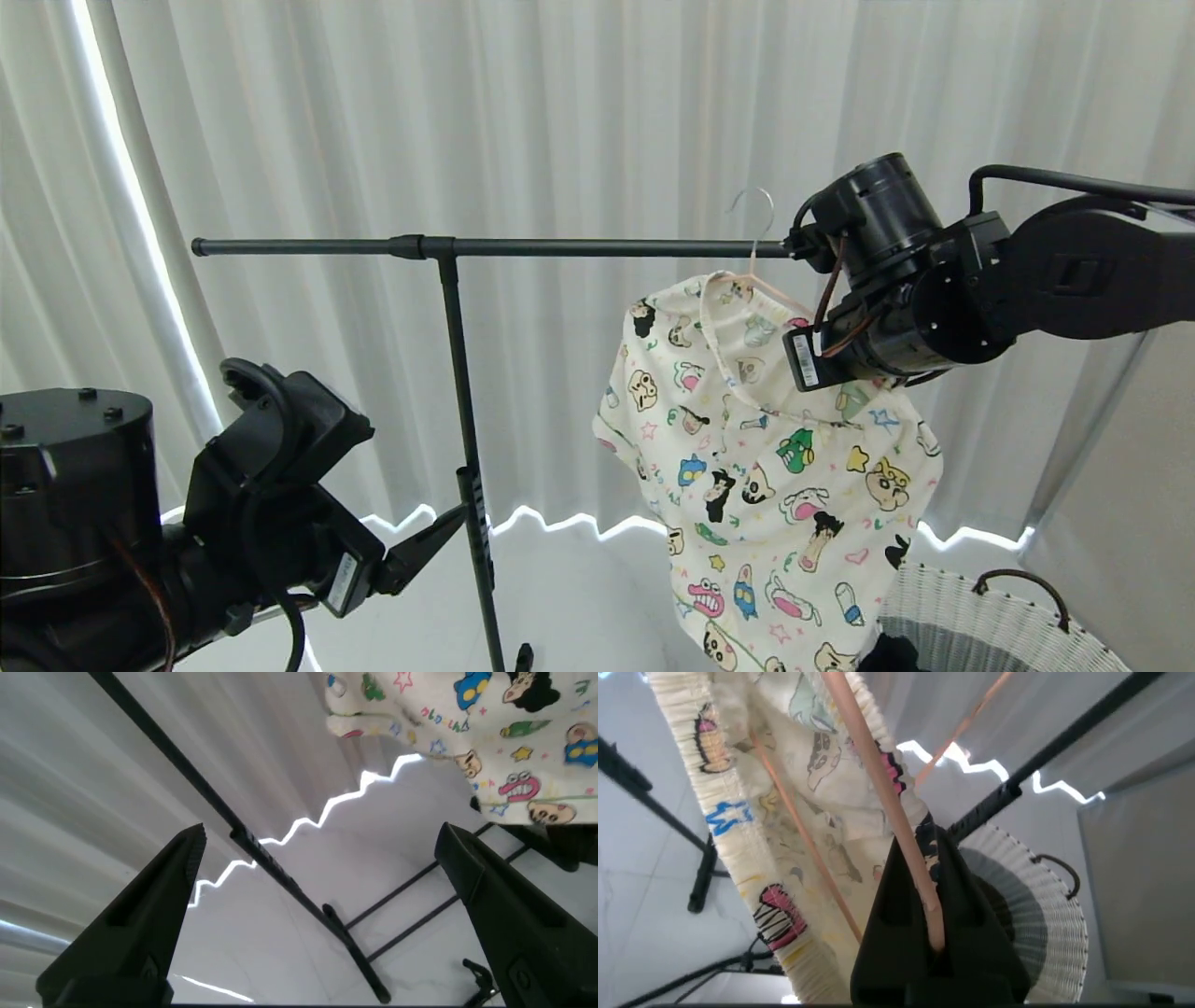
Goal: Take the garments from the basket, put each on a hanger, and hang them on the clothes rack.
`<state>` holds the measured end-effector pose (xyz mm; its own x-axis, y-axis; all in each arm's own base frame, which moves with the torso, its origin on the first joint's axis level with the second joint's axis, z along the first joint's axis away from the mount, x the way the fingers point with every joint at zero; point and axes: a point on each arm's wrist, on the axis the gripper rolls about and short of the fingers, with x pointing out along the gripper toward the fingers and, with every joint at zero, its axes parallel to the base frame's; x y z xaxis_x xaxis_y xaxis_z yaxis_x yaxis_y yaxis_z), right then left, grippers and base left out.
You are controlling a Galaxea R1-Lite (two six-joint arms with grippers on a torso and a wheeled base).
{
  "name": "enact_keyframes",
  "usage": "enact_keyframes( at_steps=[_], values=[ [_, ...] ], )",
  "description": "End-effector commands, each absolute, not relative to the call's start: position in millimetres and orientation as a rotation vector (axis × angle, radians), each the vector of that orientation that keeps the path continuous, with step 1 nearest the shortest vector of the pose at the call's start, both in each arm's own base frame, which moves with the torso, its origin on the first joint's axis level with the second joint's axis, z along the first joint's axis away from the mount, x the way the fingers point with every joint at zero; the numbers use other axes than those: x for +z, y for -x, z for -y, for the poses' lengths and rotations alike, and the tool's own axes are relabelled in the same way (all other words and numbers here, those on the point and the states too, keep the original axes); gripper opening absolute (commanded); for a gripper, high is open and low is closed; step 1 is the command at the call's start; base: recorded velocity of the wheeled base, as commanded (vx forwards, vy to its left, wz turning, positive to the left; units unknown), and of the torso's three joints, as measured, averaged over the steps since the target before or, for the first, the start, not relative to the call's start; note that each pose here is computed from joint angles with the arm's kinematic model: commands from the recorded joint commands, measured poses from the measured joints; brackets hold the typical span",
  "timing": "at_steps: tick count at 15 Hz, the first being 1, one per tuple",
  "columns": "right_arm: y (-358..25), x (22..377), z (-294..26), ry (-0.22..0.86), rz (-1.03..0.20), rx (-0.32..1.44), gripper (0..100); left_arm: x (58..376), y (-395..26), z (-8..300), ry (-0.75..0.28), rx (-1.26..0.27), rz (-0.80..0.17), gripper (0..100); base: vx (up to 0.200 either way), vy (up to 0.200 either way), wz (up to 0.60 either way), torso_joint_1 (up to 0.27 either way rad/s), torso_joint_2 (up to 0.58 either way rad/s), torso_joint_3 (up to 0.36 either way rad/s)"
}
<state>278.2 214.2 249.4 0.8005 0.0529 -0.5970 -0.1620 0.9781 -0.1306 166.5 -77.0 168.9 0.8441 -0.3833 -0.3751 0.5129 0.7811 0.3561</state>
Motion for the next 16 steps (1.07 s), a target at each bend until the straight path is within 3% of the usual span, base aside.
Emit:
enact_keyframes(
  at_steps=[1,6,16],
  values=[
    [-276.8,248.8,-218.5,0.184,-0.634,0.127,0,168.6,-166.3,76.9,-0.466,-0.491,-0.292,100,0.200,0.000,0.00,0.007,0.00,-0.007],
    [-274.1,245.7,-224.8,0.192,-0.640,0.143,0,168.2,-166.2,76.8,-0.464,-0.491,-0.294,100,0.200,0.000,0.00,0.003,0.00,0.002],
    [-334.5,221.2,-210.9,0.176,-0.681,0.018,0,168.8,-165.7,76.6,-0.465,-0.491,-0.291,100,0.000,0.000,0.00,0.000,0.00,0.000]
  ],
)
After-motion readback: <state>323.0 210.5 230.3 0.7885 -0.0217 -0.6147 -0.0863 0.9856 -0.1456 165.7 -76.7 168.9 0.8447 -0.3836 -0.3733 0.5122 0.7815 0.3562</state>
